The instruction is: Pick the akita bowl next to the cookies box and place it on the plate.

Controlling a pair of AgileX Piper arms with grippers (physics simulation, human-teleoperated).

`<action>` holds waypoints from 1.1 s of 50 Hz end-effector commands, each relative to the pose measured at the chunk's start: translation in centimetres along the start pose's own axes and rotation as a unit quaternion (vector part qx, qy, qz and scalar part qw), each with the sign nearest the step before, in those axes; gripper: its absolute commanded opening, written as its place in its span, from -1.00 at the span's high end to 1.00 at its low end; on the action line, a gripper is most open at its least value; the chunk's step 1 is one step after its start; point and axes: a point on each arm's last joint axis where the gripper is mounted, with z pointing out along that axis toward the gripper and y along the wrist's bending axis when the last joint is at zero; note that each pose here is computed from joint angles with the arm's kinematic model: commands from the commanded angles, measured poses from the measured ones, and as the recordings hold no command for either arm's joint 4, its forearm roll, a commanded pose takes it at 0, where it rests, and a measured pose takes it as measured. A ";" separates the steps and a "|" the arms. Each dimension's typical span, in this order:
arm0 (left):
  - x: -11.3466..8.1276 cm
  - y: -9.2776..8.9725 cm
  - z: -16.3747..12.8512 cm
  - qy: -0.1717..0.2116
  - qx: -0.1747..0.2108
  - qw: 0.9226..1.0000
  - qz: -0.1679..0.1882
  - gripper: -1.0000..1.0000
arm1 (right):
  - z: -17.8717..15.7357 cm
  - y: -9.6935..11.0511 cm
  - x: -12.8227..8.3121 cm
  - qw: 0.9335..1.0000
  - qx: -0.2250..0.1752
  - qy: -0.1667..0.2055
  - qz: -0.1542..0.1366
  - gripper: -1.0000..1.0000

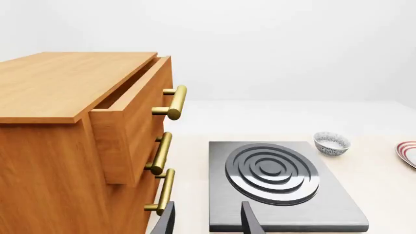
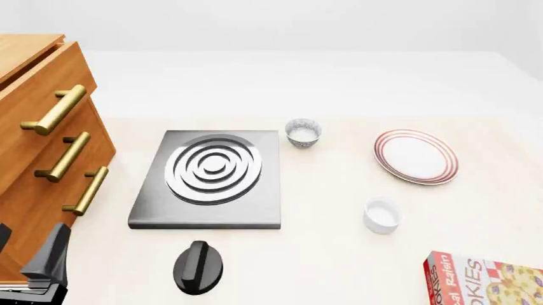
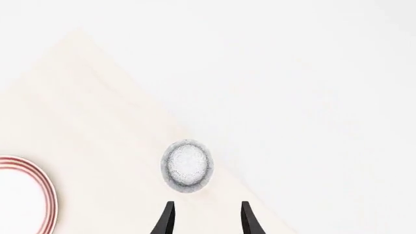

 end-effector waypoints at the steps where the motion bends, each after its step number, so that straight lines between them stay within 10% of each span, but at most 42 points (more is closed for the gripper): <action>1: 0.0 0.0 0.0 0.000 0.000 1.000 0.000 -1.00 | 2.5 0.5 -0.5 1.000 -0.005 0.009 -0.005 -1.00; 55: 0.0 0.0 0.0 0.000 0.000 1.000 0.000 -1.00 | 14.0 1.2 2.5 0.998 -0.013 0.062 -0.028 -1.00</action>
